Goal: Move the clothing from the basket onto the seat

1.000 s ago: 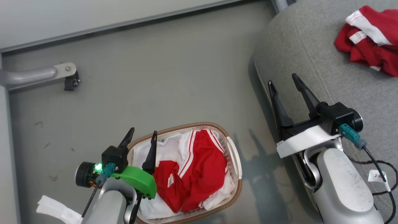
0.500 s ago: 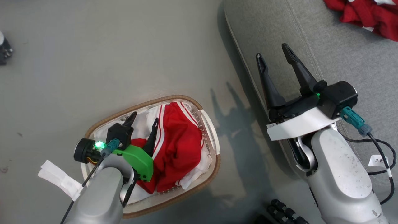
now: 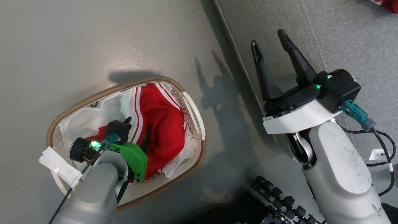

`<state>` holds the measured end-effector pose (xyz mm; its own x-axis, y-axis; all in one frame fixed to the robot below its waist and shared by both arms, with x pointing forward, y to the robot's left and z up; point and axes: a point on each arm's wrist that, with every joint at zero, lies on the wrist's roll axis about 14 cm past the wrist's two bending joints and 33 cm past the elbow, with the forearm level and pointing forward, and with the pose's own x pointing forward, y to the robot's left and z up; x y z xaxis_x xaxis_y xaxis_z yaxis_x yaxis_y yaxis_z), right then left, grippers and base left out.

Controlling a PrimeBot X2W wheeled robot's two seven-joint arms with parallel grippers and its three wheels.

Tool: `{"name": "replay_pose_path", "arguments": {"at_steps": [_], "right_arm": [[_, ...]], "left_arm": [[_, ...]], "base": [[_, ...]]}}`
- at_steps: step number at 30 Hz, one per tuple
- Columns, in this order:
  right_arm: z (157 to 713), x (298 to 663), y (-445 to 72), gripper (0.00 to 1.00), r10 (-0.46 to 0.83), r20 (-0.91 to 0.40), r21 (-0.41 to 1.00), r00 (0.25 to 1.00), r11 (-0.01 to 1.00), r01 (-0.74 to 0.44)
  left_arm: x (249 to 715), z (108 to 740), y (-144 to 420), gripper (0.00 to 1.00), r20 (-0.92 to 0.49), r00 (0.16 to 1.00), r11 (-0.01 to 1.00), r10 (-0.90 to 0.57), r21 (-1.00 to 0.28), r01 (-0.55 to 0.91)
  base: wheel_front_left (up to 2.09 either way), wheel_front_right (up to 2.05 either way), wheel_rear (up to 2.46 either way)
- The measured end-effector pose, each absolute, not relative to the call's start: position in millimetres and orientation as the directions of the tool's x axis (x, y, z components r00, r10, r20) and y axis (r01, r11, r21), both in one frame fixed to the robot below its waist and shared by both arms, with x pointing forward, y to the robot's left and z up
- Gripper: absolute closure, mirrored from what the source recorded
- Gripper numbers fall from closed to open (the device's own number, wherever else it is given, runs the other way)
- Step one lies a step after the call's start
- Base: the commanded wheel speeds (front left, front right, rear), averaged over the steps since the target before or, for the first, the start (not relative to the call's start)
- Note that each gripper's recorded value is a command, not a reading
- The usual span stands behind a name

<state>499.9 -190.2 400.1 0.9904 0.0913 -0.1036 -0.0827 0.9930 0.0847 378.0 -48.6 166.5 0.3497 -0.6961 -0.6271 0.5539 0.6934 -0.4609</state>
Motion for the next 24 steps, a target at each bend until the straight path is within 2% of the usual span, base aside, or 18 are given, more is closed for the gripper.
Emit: {"name": "replay_pose_path", "arguments": {"at_steps": [6, 18, 19, 20, 24], "right_arm": [[382, 498, -194, 0.0, 0.083, -0.145, 0.074, 0.986, 0.995, -0.073], [362, 503, -188, 0.0, 0.102, -0.175, 0.073, 0.979, 0.993, -0.091], [364, 504, -187, 0.0, 0.105, -0.171, 0.074, 0.98, 0.993, -0.094], [365, 505, -186, 0.0, 0.106, -0.168, 0.073, 0.98, 0.993, -0.095], [373, 506, -185, 0.0, 0.11, -0.151, 0.074, 0.982, 0.992, -0.1]], "left_arm": [[364, 143, -49, 0.0, -0.672, 0.275, 0.688, -0.688, -0.483, 0.541], [349, 124, -44, 0.01, -0.725, 0.183, 0.695, -0.664, -0.508, 0.509], [346, 126, -46, 0.65, -0.725, 0.166, 0.689, -0.668, -0.519, 0.506], [343, 127, -47, 1.0, -0.725, 0.156, 0.684, -0.671, -0.525, 0.507], [344, 133, -43, 1.0, -0.72, 0.165, 0.688, -0.674, -0.532, 0.494]], "base": [[0.0, 0.0, 0.0], [0.0, 0.0, 0.0], [0.0, 0.0, 0.0], [0.0, 0.0, 0.0], [0.0, 0.0, 0.0]]}}
